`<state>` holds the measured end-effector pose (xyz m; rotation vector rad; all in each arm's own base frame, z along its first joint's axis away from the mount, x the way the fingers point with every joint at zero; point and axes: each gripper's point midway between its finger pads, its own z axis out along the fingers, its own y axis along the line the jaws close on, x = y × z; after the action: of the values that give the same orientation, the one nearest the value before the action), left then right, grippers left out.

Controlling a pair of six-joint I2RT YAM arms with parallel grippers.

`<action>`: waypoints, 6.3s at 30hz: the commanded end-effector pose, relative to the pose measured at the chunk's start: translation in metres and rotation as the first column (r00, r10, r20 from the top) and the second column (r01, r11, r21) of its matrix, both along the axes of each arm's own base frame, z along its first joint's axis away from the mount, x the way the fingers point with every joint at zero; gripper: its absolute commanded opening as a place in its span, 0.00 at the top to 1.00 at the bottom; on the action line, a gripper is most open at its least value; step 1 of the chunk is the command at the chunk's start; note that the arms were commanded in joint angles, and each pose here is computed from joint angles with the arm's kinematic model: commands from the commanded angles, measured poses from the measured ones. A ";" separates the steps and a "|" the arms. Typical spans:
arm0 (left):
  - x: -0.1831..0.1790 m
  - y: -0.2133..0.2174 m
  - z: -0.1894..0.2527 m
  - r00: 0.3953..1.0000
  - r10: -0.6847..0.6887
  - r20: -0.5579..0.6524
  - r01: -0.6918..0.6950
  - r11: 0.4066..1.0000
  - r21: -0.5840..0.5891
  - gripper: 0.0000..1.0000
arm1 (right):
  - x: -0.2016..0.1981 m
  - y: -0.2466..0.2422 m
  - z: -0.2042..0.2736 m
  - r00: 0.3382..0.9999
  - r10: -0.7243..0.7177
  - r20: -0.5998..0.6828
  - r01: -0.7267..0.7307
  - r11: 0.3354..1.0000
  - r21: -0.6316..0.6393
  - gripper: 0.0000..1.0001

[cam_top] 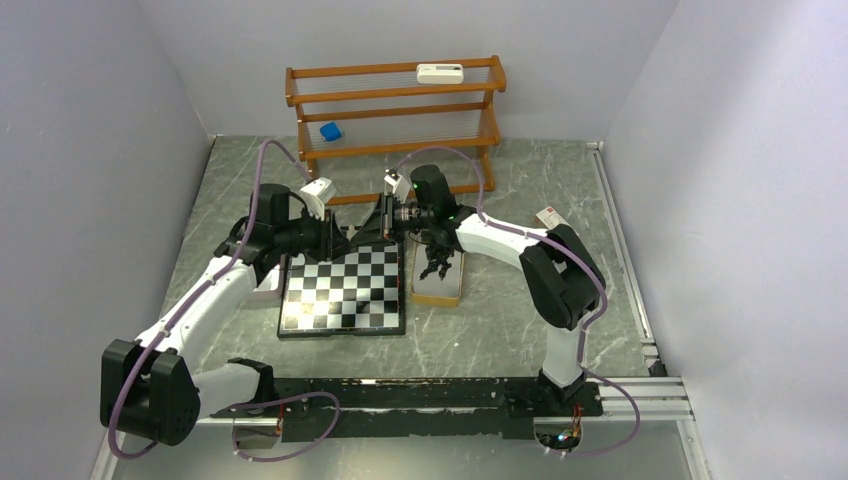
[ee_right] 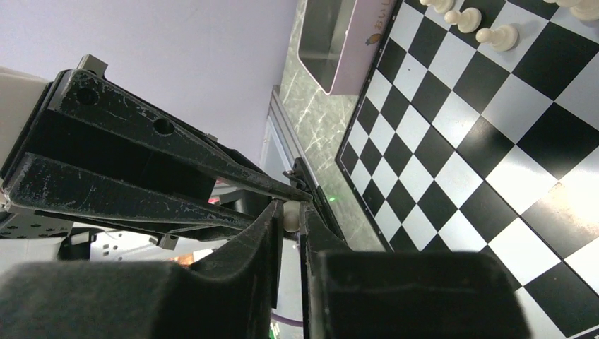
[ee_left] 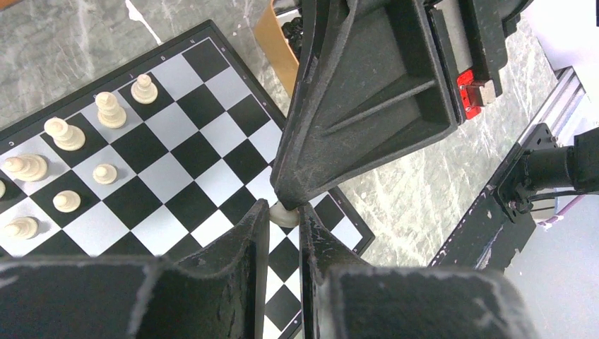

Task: Set up the chess pieces on the board
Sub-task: Place the chess piece on the chessboard, then pick up the chess piece from the storage box.

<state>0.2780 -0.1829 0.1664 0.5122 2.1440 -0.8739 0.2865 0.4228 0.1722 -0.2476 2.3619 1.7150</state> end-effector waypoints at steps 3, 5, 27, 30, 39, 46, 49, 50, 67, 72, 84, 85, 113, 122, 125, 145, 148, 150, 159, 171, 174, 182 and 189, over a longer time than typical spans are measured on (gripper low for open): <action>0.006 -0.002 0.005 0.999 -0.005 0.040 0.004 1.000 0.010 0.91 | -0.003 -0.001 0.017 1.000 -0.004 0.018 0.004 0.999 0.045 0.95; 0.006 -0.001 0.005 0.999 0.002 0.038 -0.002 1.000 0.010 0.87 | -0.003 -0.002 0.017 1.000 -0.006 0.019 0.005 0.999 0.047 0.99; 0.022 0.036 0.020 0.961 0.272 0.056 -0.276 0.956 0.097 0.02 | 0.083 -0.057 -0.030 0.856 -0.140 0.498 0.347 0.869 -0.353 1.00; 0.022 0.058 0.024 0.926 0.366 0.095 -0.377 0.914 0.152 0.02 | 0.091 -0.062 -0.039 0.808 -0.099 0.580 0.407 0.806 -0.430 1.00; 0.018 0.117 0.047 0.778 0.568 0.269 -0.623 0.754 0.209 0.02 | 0.093 -0.066 -0.080 0.761 -0.004 0.649 0.465 0.701 -0.541 1.00; 0.013 0.128 0.062 0.735 0.604 0.308 -0.670 0.719 0.186 0.02 | 0.086 -0.067 -0.103 0.743 0.054 0.667 0.503 0.613 -0.609 1.00; 0.010 0.132 0.070 0.712 0.617 0.336 -0.688 0.708 0.158 0.02 | 0.085 -0.065 -0.109 0.742 0.053 0.669 0.509 0.604 -0.613 1.00; 0.009 0.132 0.071 0.710 0.618 0.339 -0.689 0.708 0.153 0.02 | 0.084 -0.064 -0.111 0.738 0.056 0.672 0.511 0.604 -0.612 1.00; 0.010 0.132 0.068 0.713 0.618 0.331 -0.688 0.708 0.161 0.02 | 0.079 -0.068 -0.135 0.750 0.068 0.658 0.513 0.568 -0.643 0.99; 0.010 0.132 0.068 0.713 0.618 0.331 -0.688 0.708 0.161 0.02 | 0.081 -0.065 -0.135 0.745 0.066 0.664 0.517 0.571 -0.637 0.98; 0.011 0.130 0.067 0.719 0.613 0.326 -0.682 0.713 0.162 0.02 | 0.082 -0.068 -0.136 0.745 0.065 0.664 0.528 0.551 -0.646 0.82; 0.011 0.130 0.066 0.720 0.613 0.325 -0.682 0.713 0.165 0.02 | 0.082 -0.068 -0.136 0.745 0.064 0.664 0.529 0.549 -0.647 0.78; 0.039 0.226 0.004 0.465 0.882 0.076 -0.847 0.417 0.330 0.18 | 0.033 -0.085 0.084 0.578 -0.199 0.791 0.560 0.802 -0.208 0.00; 0.059 0.251 -0.026 0.453 0.889 0.068 -0.817 0.383 0.431 0.51 | 0.001 -0.101 0.125 0.544 -0.252 0.801 0.511 0.856 -0.078 0.00; 0.058 0.251 -0.047 0.457 0.889 0.031 -0.792 0.390 0.469 0.57 | 0.000 -0.106 0.131 0.523 -0.268 0.809 0.521 0.852 -0.055 0.00; 0.056 0.259 -0.117 0.479 0.870 -0.116 -0.661 0.444 0.605 0.62 | 0.003 -0.107 0.137 0.509 -0.274 0.816 0.531 0.846 -0.048 0.00; 0.057 0.258 -0.115 0.487 0.866 -0.112 -0.668 0.452 0.592 0.62 | 0.003 -0.108 0.135 0.511 -0.275 0.815 0.534 0.844 -0.050 0.00; 0.058 0.259 -0.115 0.489 0.865 -0.112 -0.668 0.454 0.590 0.62 | 0.003 -0.108 0.133 0.514 -0.272 0.814 0.533 0.844 -0.055 0.00; 0.064 0.259 -0.123 0.503 0.854 -0.130 -0.645 0.472 0.601 0.64 | 0.002 -0.109 0.138 0.506 -0.280 0.816 0.536 0.843 -0.043 0.00; 0.069 0.257 -0.131 0.518 0.842 -0.151 -0.630 0.495 0.599 0.59 | 0.003 -0.114 0.136 0.495 -0.282 0.822 0.550 0.834 -0.044 0.00; 0.070 0.253 -0.135 0.524 0.834 -0.169 -0.620 0.511 0.596 0.58 | 0.003 -0.114 0.136 0.492 -0.282 0.824 0.551 0.833 -0.044 0.00; 0.071 0.250 -0.138 0.529 0.828 -0.187 -0.613 0.525 0.590 0.62 | 0.003 -0.113 0.130 0.499 -0.274 0.822 0.549 0.834 -0.055 0.00; 0.077 0.238 -0.132 0.572 0.793 -0.209 -0.612 0.582 0.535 0.63 | 0.003 -0.113 0.132 0.496 -0.277 0.823 0.550 0.834 -0.051 0.00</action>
<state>0.3343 0.0615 0.0187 -0.5018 2.6933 0.0637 0.2888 0.3129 0.2924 -0.3652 1.7949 0.7218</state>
